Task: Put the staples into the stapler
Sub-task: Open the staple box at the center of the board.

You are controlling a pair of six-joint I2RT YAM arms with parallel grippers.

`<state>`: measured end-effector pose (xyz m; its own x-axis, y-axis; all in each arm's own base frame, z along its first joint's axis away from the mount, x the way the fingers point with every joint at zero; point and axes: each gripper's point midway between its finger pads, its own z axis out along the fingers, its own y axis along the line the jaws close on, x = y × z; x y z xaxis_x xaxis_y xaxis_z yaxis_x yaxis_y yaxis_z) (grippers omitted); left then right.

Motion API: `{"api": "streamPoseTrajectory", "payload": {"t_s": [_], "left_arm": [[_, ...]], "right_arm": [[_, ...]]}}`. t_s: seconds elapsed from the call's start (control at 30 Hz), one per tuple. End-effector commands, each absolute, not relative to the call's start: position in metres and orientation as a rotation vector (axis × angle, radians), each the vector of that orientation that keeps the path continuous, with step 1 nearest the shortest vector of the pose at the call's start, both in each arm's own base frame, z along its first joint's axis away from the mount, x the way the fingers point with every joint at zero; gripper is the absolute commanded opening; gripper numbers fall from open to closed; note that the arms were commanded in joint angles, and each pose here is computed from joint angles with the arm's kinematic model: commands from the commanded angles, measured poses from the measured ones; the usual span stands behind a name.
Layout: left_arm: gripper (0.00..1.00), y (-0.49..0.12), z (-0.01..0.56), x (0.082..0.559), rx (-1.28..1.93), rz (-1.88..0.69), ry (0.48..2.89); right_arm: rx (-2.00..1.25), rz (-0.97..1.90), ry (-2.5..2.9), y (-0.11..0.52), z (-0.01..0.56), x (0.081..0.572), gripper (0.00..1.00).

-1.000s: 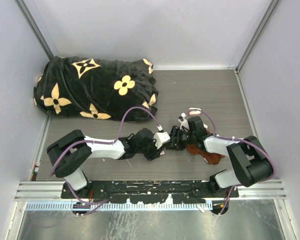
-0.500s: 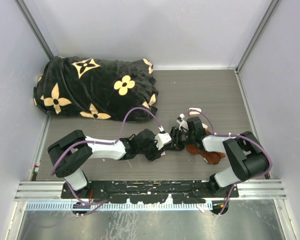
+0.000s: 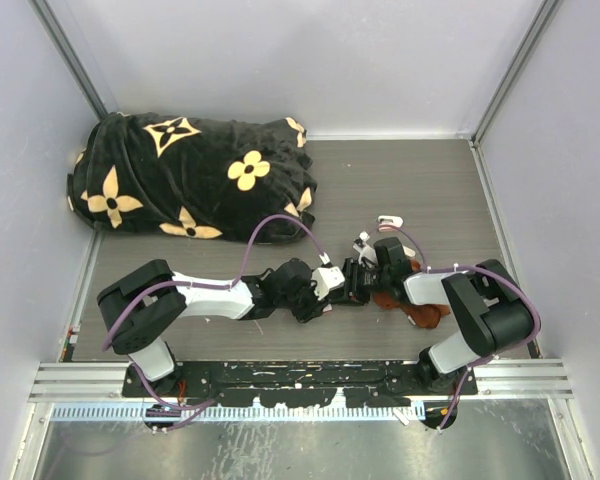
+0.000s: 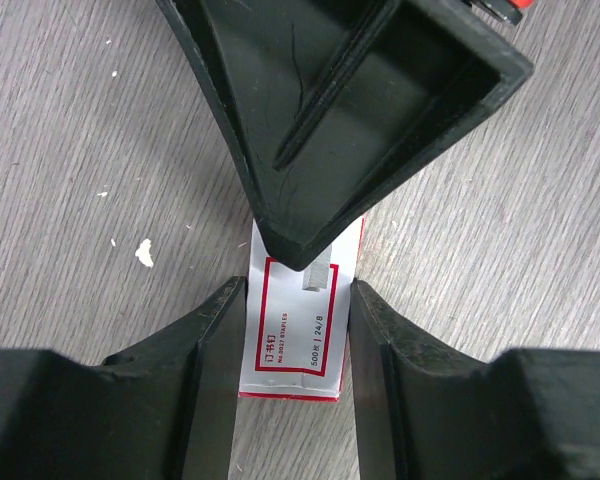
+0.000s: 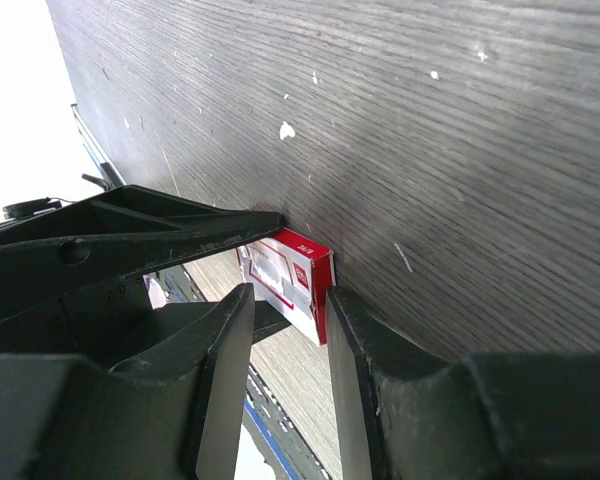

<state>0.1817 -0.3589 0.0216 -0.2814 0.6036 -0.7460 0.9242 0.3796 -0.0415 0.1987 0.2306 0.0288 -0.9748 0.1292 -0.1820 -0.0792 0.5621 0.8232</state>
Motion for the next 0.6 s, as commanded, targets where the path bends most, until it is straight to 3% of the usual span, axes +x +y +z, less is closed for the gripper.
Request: {"api": "streamPoseTrajectory", "payload": {"t_s": [0.0, 0.57], "left_arm": [[0.42, -0.333, -0.015, 0.159, 1.415, -0.581, 2.135], [0.44, -0.335, -0.015, 0.157, 1.428, -0.583, 2.130]], "right_arm": [[0.002, 1.449, 2.544, 0.237, 0.035, 0.196, 0.39], [-0.018, 1.540, 2.525, 0.247, 0.038, 0.191, 0.34]]}}
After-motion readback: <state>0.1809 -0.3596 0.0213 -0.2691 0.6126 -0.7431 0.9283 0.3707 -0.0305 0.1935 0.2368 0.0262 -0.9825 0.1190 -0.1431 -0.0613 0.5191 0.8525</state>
